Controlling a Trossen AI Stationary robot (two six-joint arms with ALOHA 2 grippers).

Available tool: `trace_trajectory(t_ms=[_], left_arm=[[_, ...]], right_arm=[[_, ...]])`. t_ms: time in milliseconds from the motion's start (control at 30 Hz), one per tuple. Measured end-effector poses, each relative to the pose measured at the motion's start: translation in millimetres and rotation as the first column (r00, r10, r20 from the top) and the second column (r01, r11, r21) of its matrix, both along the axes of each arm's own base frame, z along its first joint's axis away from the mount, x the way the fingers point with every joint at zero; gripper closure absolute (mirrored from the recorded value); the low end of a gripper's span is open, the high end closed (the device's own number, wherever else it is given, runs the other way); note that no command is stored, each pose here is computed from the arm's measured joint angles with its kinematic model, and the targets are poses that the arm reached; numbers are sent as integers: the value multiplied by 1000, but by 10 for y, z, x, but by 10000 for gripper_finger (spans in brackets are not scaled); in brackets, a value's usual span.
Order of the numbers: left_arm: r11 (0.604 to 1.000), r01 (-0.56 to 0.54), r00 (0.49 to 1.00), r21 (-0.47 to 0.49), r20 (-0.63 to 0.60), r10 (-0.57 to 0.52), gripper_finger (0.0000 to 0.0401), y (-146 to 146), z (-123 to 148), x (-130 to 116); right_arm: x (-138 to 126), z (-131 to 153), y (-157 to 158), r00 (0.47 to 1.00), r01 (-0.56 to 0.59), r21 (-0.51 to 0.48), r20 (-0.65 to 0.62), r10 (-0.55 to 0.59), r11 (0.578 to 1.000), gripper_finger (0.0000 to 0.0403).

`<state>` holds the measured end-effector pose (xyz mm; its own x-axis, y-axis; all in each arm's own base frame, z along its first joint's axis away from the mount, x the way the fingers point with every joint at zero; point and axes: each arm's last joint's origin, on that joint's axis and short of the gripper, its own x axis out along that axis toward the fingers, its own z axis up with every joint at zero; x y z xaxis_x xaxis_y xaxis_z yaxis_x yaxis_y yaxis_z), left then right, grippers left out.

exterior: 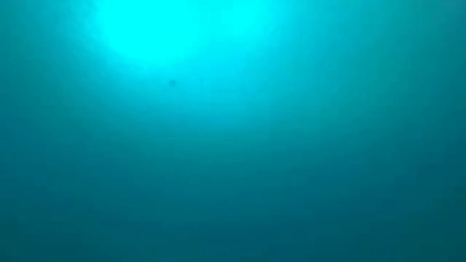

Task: Sort silverware by color (type)
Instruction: Put the black spoon into the green bin

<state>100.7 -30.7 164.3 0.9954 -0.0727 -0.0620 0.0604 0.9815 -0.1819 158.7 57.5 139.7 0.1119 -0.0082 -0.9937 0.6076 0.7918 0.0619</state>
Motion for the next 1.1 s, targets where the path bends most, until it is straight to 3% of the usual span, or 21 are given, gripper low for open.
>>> trace_trajectory(t_ms=[300,433,533,667,767,900,1000,1100], left_arm=[[1000,0,1000,0,0,0,305,0,0,0],[1000,0,1000,0,0,0,305,0,0,0],[1000,0,1000,0,0,0,305,0,0,0],[1000,0,1000,0,0,0,305,0,0,0],[1000,0,1000,0,0,0,305,0,0,0],[1000,0,1000,0,0,0,305,0,0,0],[1000,0,1000,0,0,0,305,0,0,0],[1000,0,1000,0,0,0,305,0,0,0]], right_arm=[[148,186,9,994,-41,-102,93,51,994,393],[268,353,27,978,-98,-188,163,129,977,393],[358,492,35,952,-171,-291,199,234,941,393],[481,674,36,906,-210,-465,239,350,860,394],[615,778,75,834,-237,-532,317,451,813,394],[839,892,164,682,-253,-598,448,579,761,394],[984,927,221,580,-259,-668,470,665,698,394],[1111,902,249,521,-253,-727,453,723,638,394]])
